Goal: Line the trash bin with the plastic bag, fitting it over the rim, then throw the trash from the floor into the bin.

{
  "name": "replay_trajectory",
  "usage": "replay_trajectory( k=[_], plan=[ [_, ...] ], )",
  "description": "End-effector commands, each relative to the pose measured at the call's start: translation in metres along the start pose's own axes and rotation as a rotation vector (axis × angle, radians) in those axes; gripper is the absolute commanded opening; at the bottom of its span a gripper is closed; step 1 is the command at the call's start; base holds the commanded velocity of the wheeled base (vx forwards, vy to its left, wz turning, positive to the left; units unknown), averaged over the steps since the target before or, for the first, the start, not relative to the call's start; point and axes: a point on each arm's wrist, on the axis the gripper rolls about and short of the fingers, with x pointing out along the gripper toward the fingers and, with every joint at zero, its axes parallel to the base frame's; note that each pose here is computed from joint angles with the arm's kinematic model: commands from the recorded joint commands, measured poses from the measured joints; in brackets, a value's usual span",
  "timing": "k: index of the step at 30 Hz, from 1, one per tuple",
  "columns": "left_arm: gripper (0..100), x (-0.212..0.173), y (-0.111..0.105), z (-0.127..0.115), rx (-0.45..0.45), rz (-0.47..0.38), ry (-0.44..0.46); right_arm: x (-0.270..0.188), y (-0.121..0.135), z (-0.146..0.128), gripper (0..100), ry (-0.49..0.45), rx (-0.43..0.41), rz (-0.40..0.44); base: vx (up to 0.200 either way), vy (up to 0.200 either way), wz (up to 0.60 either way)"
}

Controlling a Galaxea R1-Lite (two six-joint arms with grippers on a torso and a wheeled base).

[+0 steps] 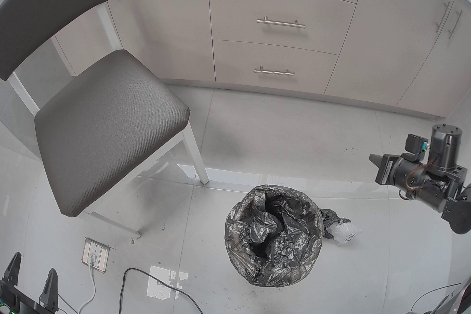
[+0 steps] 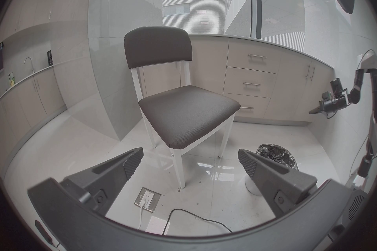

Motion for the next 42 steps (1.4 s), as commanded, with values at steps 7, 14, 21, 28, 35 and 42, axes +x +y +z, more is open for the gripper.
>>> replay_trajectory(
  k=[7, 14, 21, 28, 35, 42],
  plan=[
    [100, 0.0, 0.0, -0.003, 0.01, 0.001, -0.001, 0.131, -0.039, -0.02, 0, 0.056, -0.003, -0.131, 0.0, 0.0, 0.0],
    [100, 0.0, 0.0, -0.003, 0.01, 0.001, -0.003, 0.168, -0.077, -0.033, 0, 0.067, -0.027, -0.206, 0.0, 0.0, 0.0],
    [100, 0.0, 0.0, -0.003, 0.01, 0.001, -0.001, 0.186, -0.1, -0.04, 0, 0.066, -0.015, -0.244, 0.0, 0.0, 0.0],
    [100, 0.0, 0.0, -0.003, 0.01, 0.001, -0.003, 0.208, -0.124, -0.046, 0, 0.063, -0.052, -0.276, 0.0, 0.0, 0.0],
    [100, 0.0, 0.0, -0.003, 0.01, 0.001, -0.001, 0.23, -0.124, -0.063, 0, 0.075, -0.057, -0.269, 0.0, 0.0, 0.0],
    [100, 0.0, 0.0, -0.003, 0.01, 0.001, -0.003, 0.233, -0.126, -0.063, 0, 0.07, -0.056, -0.271, 0.0, 0.0, 0.0]
  ],
)
